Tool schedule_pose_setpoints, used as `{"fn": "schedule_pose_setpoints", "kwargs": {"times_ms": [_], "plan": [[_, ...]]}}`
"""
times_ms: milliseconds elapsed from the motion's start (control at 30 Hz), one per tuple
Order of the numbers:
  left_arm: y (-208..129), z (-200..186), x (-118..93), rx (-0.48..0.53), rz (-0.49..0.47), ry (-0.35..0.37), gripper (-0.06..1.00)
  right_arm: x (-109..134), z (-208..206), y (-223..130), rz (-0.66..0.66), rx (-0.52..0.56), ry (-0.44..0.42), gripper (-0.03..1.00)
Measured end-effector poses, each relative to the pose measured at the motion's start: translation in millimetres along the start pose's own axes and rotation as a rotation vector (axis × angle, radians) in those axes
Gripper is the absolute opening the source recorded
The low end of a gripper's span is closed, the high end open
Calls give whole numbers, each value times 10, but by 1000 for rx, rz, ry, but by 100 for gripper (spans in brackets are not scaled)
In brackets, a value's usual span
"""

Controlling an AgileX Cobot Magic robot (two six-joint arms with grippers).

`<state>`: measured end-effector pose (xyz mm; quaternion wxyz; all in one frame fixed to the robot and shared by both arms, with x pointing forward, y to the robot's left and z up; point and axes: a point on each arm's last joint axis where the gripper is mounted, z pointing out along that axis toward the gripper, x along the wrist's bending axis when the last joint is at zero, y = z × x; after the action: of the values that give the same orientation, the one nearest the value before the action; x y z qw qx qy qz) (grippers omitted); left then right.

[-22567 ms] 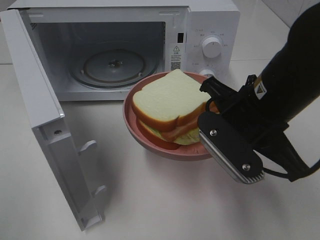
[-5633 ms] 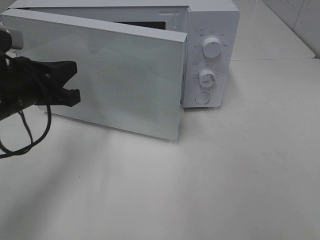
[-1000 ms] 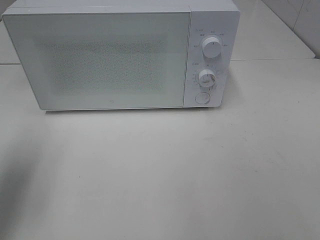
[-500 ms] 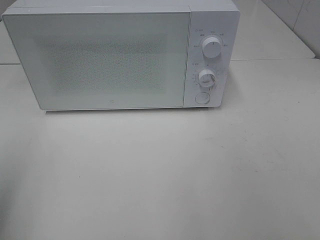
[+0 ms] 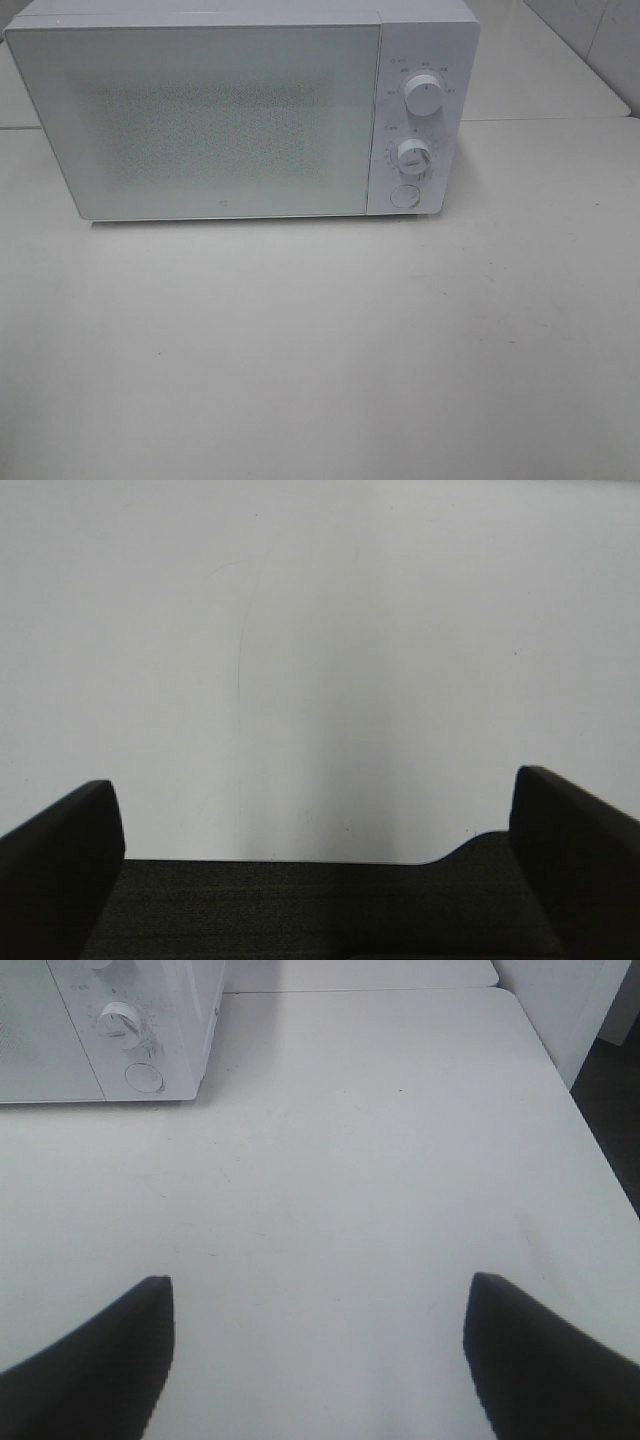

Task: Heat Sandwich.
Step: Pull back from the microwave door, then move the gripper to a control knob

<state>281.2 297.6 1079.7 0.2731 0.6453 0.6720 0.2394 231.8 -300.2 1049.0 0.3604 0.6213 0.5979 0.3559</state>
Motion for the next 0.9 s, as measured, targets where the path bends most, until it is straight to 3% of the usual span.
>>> {"fn": "schedule_pose_setpoints", "kwargs": {"times_ms": [567, 900], "plan": [[-534, -158, 0, -351, 43, 3, 99, 0, 0, 0, 0, 0, 0, 77], [-539, -163, 3, -355, 60, -19, 99, 0, 0, 0, 0, 0, 0, 77]]}}
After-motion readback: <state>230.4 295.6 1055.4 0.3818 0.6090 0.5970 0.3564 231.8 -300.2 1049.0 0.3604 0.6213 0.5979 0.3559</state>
